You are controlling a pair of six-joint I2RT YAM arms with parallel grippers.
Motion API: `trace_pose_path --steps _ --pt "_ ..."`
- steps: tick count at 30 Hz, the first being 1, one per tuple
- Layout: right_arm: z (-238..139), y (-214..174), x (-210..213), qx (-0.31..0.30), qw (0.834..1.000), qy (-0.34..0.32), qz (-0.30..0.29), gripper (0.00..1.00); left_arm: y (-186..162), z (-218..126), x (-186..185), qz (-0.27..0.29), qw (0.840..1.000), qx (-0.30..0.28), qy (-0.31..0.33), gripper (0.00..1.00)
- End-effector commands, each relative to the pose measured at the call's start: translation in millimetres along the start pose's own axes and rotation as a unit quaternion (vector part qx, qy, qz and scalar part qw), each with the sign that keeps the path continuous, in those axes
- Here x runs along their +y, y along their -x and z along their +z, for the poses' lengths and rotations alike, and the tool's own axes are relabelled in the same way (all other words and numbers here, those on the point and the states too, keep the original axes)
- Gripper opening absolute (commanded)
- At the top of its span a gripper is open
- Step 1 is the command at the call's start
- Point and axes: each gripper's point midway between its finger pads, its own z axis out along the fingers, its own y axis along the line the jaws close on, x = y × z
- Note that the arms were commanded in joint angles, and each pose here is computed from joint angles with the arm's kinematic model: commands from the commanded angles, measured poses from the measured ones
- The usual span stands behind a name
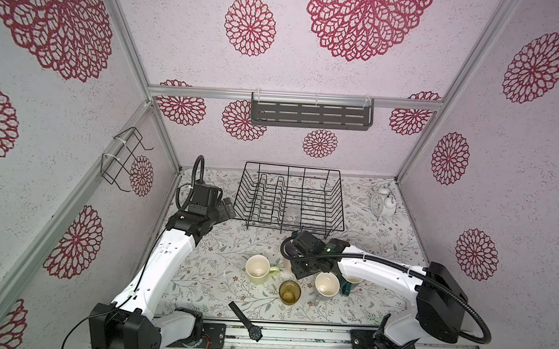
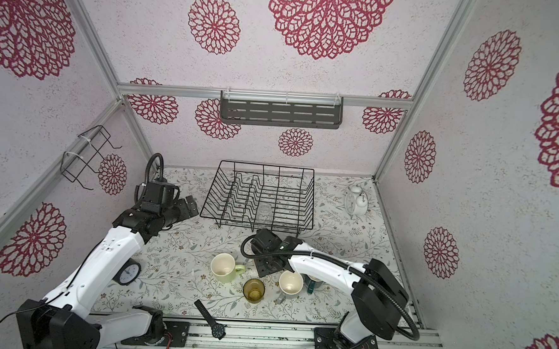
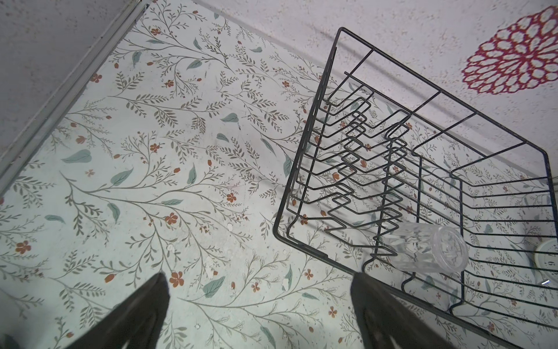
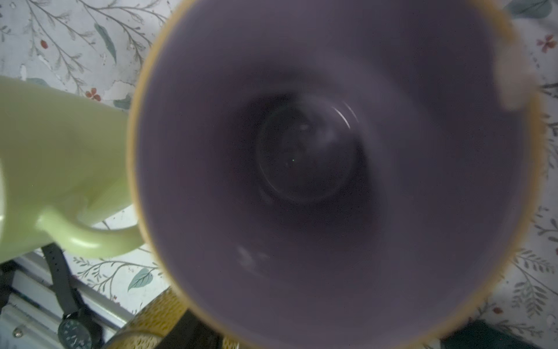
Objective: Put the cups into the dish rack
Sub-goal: 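Close the right gripper on the pink mug's rim, then lift the pink mug over the rack with the right gripper while left gripper approaches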
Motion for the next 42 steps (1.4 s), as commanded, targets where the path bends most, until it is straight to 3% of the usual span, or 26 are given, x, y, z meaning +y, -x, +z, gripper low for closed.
trace_pose_path --steps 1,15,20,26,33,39,42 --pt "1 13 0 -0.024 1.000 -0.016 -0.010 0.52 7 -9 0 -0.006 1.000 -0.013 -0.009 0.98" --pt "1 17 -7 -0.035 0.998 -0.037 -0.037 0.12 -1 -13 4 -0.004 1.000 -0.006 -0.009 0.99" --pt "-11 25 -6 -0.056 0.997 -0.033 -0.038 0.06 1 -16 1 -0.008 1.000 -0.005 -0.015 0.99" --pt "-42 44 -6 -0.123 0.991 -0.026 -0.042 0.00 6 -24 -19 -0.018 0.997 -0.007 -0.072 0.99" --pt "-97 70 27 -0.208 0.972 0.076 -0.075 0.00 16 -45 -47 -0.031 0.989 -0.002 -0.143 0.99" --pt "-159 91 29 -0.284 0.945 0.149 -0.067 0.00 34 -81 -87 -0.018 0.965 -0.012 -0.262 0.97" --pt "-193 103 17 -0.325 0.928 0.175 -0.053 0.00 41 -109 -119 0.004 0.930 -0.026 -0.366 0.97"
